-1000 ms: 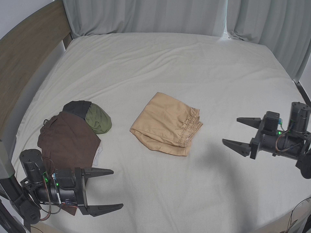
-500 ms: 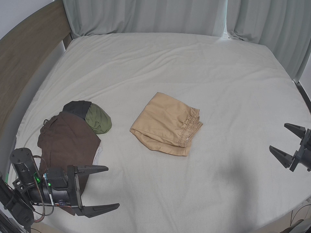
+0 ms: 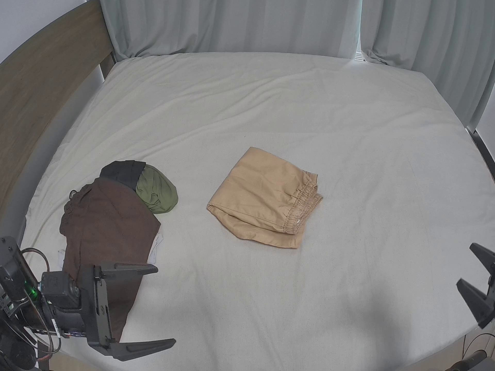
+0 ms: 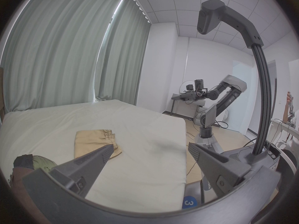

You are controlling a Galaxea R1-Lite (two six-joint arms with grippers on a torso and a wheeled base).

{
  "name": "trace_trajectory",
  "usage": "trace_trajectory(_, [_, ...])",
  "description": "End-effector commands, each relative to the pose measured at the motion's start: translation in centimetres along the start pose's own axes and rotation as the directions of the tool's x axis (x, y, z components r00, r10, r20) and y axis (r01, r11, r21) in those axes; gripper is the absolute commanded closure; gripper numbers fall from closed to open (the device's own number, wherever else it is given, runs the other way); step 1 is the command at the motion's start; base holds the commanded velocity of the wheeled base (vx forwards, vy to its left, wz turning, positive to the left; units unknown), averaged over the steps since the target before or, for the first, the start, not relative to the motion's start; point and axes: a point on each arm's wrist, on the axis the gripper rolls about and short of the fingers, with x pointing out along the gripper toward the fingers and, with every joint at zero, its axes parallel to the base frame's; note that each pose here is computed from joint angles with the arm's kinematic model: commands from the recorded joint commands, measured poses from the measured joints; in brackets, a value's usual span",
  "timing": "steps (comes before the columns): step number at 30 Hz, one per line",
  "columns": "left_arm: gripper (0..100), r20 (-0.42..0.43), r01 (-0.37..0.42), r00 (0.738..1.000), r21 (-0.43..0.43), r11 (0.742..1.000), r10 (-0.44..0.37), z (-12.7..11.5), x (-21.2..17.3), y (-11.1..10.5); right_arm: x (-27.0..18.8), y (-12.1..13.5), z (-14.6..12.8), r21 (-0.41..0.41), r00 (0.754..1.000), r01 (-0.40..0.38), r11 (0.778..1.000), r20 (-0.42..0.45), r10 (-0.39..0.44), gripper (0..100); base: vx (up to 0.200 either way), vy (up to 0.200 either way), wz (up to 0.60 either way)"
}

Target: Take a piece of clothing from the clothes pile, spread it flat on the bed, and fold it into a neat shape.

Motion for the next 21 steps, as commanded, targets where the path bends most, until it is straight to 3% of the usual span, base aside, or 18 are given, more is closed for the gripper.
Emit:
trace_trajectory(1, [0,0.027,-0.040,0.999,0.036,0.999,0.039,0.9,-1.4,-1.1,-2.9,2.6,-1.6,0.031,0.979,-0.192,0.981,0.075,0.190,0,0.000,0.000,0.00])
trace_trajectory(2, [0,0.027,-0.040,0.999,0.036,0.999,0.039,0.9,-1.4,-1.1,-2.9,2.6,-1.6,0.031,0.979,-0.192,0.981,0.075,0.190,0,0.000,0.000,0.00])
trace_trajectory(3, [0,0.022,-0.042,0.999,0.033,0.999,0.041,0.9,-1.6,-1.3,-3.9,3.1,-2.4,0.069,0.961,-0.271,0.960,0.079,0.266,0,0.000,0.000,0.00])
trace_trajectory(11, [0,0.028,-0.117,0.993,0.050,0.992,0.115,1.7,-3.4,-3.2,-6.1,4.0,-5.8,0.031,0.977,-0.205,0.978,0.069,0.203,0,0.000,0.000,0.00])
trace_trajectory(13, [0,0.024,-0.133,0.991,0.048,0.990,0.132,1.7,-4.2,-4.2,-6.0,3.6,-6.0,-0.045,0.995,-0.061,0.997,0.077,0.064,0,0.000,0.000,0.00])
trace_trajectory(14, [0,0.022,-0.135,0.991,0.047,0.990,0.135,1.7,-4.2,-4.3,-6.0,3.6,-6.1,-0.047,0.996,-0.051,0.998,0.076,0.055,0,0.000,0.000,0.00])
trace_trajectory(15, [0,0.027,-0.158,0.987,0.057,0.986,0.157,1.8,-4.8,-5.0,-6.0,3.2,-6.5,-0.074,0.993,0.101,0.992,0.062,-0.096,0,0.000,0.000,0.00])
trace_trajectory(16, [0,0.029,-0.165,0.986,0.059,0.985,0.163,1.8,-5.0,-5.2,-6.0,3.0,-6.6,-0.083,0.988,0.148,0.986,0.058,-0.143,0,0.000,0.000,0.00])
trace_trajectory(17, [0,0.038,-0.187,0.982,0.070,0.980,0.185,1.9,-5.6,-5.9,-6.1,2.7,-6.8,-0.095,0.952,0.306,0.947,0.055,-0.302,0,0.000,0.000,0.00])
trace_trajectory(18, [0,0.046,-0.203,0.979,0.079,0.976,0.200,1.9,-6.0,-6.5,-6.1,2.5,-6.8,-0.092,0.921,0.390,0.916,0.065,-0.385,0,0.000,0.000,0.00])
trace_trajectory(19, [0,0.056,-0.232,0.972,0.090,0.968,0.228,1.8,-6.7,-7.2,-6.2,2.3,-6.8,-0.093,0.897,0.441,0.893,0.072,-0.436,0,0.000,0.000,0.00])
trace_trajectory(21, [0,0.060,-0.280,0.960,0.099,0.955,0.275,1.5,-7.5,-8.2,-6.2,2.3,-6.7,-0.093,0.887,0.462,0.882,0.077,-0.456,0,0.000,0.000,0.00])
